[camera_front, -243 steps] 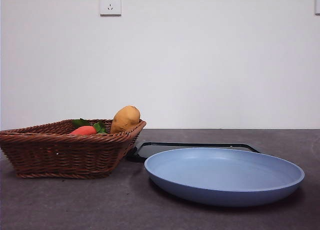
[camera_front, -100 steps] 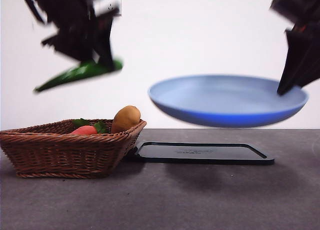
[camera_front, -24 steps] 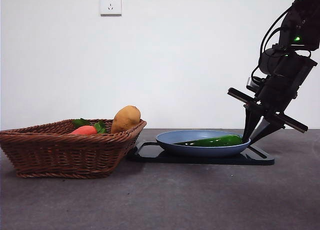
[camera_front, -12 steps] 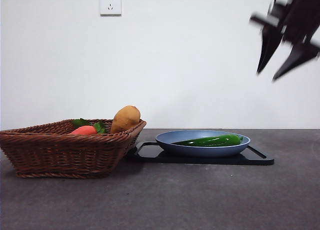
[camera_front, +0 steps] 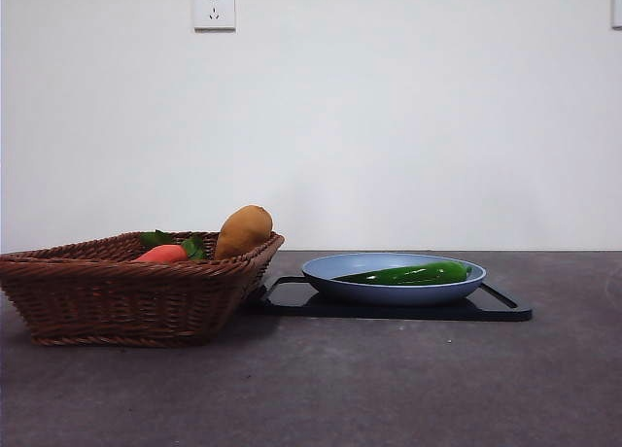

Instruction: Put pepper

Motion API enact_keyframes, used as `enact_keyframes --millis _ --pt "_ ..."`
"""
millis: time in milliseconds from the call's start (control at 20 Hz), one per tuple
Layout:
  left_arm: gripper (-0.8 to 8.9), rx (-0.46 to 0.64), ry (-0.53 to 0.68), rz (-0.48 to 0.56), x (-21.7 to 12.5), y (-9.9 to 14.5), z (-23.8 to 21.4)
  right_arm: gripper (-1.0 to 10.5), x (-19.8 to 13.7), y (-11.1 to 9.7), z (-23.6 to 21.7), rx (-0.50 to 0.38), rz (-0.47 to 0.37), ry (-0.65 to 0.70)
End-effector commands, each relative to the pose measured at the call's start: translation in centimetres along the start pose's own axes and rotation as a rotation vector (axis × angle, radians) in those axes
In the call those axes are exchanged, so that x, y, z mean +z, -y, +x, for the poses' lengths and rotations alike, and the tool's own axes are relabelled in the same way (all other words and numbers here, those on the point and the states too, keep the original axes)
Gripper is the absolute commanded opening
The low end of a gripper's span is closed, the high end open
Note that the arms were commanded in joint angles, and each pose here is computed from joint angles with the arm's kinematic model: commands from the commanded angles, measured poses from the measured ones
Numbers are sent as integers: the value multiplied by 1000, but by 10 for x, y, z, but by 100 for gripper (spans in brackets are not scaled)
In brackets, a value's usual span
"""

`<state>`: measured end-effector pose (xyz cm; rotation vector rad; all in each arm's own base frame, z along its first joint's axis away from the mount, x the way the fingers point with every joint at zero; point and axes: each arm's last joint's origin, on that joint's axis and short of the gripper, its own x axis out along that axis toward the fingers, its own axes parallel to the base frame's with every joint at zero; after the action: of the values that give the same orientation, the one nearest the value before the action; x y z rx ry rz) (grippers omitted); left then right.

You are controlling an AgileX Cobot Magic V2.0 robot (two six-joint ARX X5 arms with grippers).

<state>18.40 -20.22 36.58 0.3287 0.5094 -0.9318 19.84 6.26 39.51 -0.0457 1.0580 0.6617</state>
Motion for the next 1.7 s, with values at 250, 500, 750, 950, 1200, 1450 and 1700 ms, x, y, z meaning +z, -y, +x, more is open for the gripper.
enact_keyframes --millis 250,500,750,950,1200,1450,1700 --pt "8 -9 13 3 4 1 0 11 7 -12 2 180 -111 39" --pt "8 -4 62 9 9 1 0 11 7 -9 1 181 -105 49" --pt "8 2 115 14 14 0 0 11 7 -9 1 180 -102 50" --pt "8 112 120 53 15 -5 -3 11 7 -9 1 180 -102 50" --pt "8 421 244 -67 13 -41 -74 11 7 -9 1 181 -103 51" --pt "8 776 451 -121 -24 -64 -160 11 7 -9 1 181 -103 51" --pt "8 1125 588 -95 -103 -59 -173 11 7 -9 1 181 -103 51"
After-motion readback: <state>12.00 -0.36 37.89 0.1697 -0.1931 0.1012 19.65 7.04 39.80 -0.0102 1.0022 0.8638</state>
